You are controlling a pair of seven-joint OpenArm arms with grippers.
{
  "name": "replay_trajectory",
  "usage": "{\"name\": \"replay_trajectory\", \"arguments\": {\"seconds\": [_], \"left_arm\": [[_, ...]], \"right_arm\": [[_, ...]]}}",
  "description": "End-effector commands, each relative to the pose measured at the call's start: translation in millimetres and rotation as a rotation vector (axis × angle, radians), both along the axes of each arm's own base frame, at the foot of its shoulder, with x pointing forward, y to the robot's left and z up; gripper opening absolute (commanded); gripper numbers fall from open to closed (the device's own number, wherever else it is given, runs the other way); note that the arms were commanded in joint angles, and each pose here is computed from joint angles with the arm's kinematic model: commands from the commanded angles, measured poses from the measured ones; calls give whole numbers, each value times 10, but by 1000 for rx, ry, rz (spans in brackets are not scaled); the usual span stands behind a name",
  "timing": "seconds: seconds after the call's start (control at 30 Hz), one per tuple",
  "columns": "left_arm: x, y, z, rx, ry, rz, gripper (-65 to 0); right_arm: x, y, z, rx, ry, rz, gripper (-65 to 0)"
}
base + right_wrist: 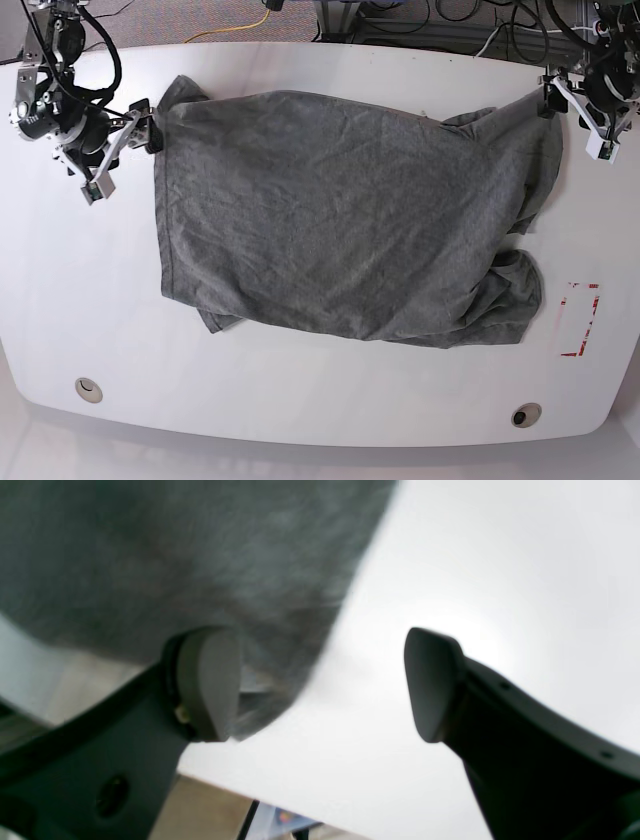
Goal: Layout the t-shirt on the table in an organized manner, then fold the t-shirt properly
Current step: 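Stretch the shirt apart between both grippers and lay it flat, then release the shirt and move both grippers onto the shirt's surface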
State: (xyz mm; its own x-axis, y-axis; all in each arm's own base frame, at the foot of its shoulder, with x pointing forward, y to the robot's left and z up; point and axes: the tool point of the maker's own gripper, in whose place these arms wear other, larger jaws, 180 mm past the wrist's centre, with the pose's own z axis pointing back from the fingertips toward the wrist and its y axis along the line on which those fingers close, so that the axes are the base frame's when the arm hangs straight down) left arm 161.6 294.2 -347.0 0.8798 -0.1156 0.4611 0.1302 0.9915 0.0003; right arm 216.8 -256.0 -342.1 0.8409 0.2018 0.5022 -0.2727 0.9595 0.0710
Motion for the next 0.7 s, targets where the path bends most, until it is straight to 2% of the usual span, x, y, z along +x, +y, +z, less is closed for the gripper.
{"name": "replay_trajectory", "arguments": {"seconds": [0.0, 0.33, 0.47, 0.67], "left_arm": [[230, 70, 188, 28, -81, -12, -204], [764, 41, 542, 22, -251, -18, -204], [1012, -104, 678, -3, -320, -48, -204], [1339, -354, 889, -38, -411, -106, -204]], "right_arm": [[208, -53, 210, -15, -86, 6, -166], [580, 215, 411, 85, -217, -11, -166], [697, 569, 443, 153, -266, 70, -166], [709, 1065, 394, 239, -275, 175, -166]]}}
